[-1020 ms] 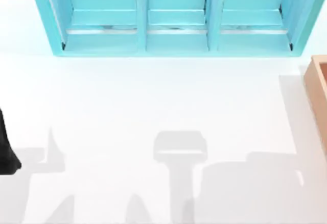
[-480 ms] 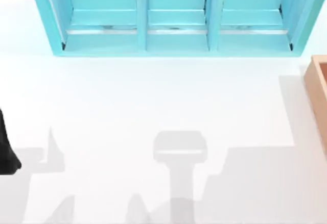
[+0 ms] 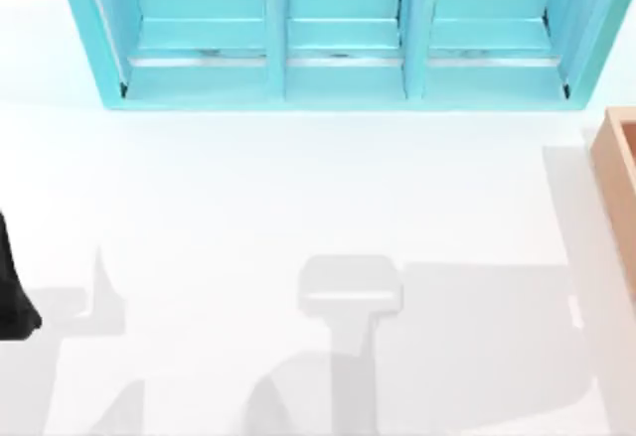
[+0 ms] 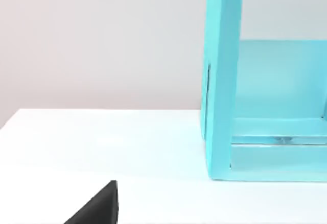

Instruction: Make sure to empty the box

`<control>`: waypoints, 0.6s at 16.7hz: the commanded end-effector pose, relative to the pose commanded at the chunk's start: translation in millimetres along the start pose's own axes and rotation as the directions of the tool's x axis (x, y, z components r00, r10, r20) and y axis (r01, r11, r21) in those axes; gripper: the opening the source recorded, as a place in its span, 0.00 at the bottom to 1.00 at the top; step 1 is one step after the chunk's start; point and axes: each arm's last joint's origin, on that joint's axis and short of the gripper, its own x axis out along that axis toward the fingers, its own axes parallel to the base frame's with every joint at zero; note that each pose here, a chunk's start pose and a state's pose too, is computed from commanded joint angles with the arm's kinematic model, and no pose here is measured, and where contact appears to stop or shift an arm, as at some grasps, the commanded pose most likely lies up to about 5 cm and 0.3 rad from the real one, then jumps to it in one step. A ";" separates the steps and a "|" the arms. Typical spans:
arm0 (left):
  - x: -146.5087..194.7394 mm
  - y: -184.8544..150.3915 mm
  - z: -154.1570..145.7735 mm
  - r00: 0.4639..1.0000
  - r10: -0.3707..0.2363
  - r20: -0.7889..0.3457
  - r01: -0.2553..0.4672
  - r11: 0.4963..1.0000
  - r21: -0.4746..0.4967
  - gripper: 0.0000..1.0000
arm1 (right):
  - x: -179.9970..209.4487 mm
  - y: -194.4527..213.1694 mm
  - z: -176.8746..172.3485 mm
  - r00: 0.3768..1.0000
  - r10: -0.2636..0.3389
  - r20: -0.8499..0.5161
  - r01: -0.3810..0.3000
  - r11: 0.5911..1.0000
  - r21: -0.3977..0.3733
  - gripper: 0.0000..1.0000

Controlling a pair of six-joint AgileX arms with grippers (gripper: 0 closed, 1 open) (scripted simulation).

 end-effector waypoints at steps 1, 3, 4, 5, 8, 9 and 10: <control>0.0 0.0 0.0 1.000 0.000 0.000 0.000 1.000 0.000 1.00 | 4.0 14.0 7.2 1.000 -0.001 -0.006 0.001 1.000 0.000 0.00; 0.0 0.0 0.0 1.000 0.000 0.000 0.000 1.000 0.000 1.00 | 13.3 50.5 20.2 1.000 -0.005 -0.012 0.005 1.000 0.002 0.00; 0.0 0.0 0.0 1.000 0.000 0.000 0.000 1.000 0.000 1.00 | 18.5 71.9 24.9 1.000 -0.007 -0.012 0.008 1.000 0.005 0.00; 0.0 0.0 0.0 1.000 0.000 0.000 0.000 1.000 0.000 1.00 | 24.0 95.2 27.8 1.000 -0.010 -0.009 0.010 1.000 0.007 0.00; 0.0 0.0 0.0 1.000 0.000 0.000 0.000 1.000 0.000 1.00 | 43.1 175.0 21.1 1.000 -0.017 -0.004 0.017 1.000 0.004 0.00; 0.0 0.0 0.0 1.000 0.000 0.000 0.000 1.000 0.000 1.00 | 50.3 202.1 13.3 1.000 -0.020 -0.004 0.020 1.000 0.002 0.00; 0.0 0.0 0.0 1.000 0.000 0.000 0.000 1.000 0.000 1.00 | 57.5 227.2 3.3 1.000 -0.023 -0.003 0.023 1.000 0.000 0.00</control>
